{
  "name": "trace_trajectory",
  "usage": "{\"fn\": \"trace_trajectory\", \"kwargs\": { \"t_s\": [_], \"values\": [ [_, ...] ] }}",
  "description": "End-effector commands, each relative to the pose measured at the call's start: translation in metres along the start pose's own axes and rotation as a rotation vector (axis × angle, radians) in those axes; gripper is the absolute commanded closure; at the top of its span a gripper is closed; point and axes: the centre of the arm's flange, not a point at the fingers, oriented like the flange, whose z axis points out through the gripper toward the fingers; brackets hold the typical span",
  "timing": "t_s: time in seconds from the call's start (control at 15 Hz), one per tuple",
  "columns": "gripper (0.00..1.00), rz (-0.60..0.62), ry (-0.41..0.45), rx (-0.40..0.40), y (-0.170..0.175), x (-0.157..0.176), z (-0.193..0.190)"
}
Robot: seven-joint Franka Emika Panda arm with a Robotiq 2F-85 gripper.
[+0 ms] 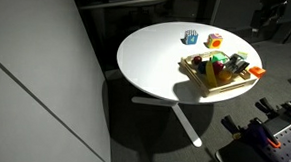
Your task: Pick up the block with the number one on it and put it in the tray
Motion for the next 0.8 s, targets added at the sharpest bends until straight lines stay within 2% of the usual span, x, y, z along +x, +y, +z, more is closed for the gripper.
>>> {"fn": "trace_trajectory", "kwargs": {
  "t_s": [0.0,0.47,0.73],
  "values": [
    [0.00,-0.006,0.014,-0.003,-0.004,-0.024,-0.040],
    [0.00,0.016,0.132,0.021,-0.004,-0.054,-0.085],
    [0.00,0.023,0.171,0.037,-0.004,-0.061,-0.095]
  ]
}}
